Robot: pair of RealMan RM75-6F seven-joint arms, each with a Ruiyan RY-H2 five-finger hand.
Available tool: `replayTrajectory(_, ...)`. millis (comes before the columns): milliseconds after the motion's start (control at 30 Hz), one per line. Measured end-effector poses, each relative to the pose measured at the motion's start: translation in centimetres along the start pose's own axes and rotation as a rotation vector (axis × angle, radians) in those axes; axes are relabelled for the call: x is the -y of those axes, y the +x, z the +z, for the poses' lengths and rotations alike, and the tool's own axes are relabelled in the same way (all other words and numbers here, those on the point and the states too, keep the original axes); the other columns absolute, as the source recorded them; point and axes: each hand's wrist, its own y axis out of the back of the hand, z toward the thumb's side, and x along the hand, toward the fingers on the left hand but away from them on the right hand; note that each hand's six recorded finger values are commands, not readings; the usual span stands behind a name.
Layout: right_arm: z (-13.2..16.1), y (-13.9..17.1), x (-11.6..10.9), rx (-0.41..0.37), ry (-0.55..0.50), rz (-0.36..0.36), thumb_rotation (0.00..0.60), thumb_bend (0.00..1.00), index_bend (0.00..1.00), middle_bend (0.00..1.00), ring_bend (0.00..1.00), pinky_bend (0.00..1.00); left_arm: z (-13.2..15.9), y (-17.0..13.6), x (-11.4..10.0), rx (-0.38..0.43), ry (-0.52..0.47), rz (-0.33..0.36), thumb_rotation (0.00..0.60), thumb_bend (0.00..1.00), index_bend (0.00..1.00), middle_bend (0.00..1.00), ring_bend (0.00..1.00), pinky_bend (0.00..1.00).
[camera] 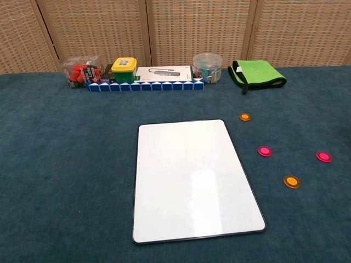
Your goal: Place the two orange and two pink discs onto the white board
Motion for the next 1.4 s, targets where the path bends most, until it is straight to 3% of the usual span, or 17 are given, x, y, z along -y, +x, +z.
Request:
replayTrajectory(167,2.8,-5.6,1.3,-0.028,0.009,0.097,0.600,0.33,0.29,0.00,0.00,0.00,0.0,0.1,0.1,-0.005,-0.002,-0.005,0.600,0.00,0.00,0.00,0.00,0.00)
replayTrajectory(267,4.7,-8.4,1.9,-0.043,0.022,0.127,0.600,0.33,0.30,0.00,0.00,0.00,0.0,0.2,0.1,-0.009,0.000,-0.005,0.600,0.00,0.00,0.00,0.00,0.00)
replayTrajectory(667,11.0,-15.3,4.3,-0.064,0.052,0.189,0.600,0.33,0.30,0.00,0.00,0.00,-0.1,0.6,0.4,-0.026,-0.003,-0.026,0.600,0.00,0.00,0.00,0.00,0.00)
replayTrajectory(967,14.4,-17.8,7.1,-0.068,0.085,0.216,0.600,0.33,0.36,0.00,0.00,0.00,-0.1,0.7,0.4,-0.033,-0.006,-0.030,0.600,0.00,0.00,0.00,0.00,0.00)
replayTrajectory(1400,17.4,-19.0,9.2,-0.088,0.122,0.243,0.600,0.36,0.39,0.00,0.00,0.00,-0.2,0.7,0.4,-0.042,-0.015,-0.038,0.600,0.00,0.00,0.00,0.00,0.00)
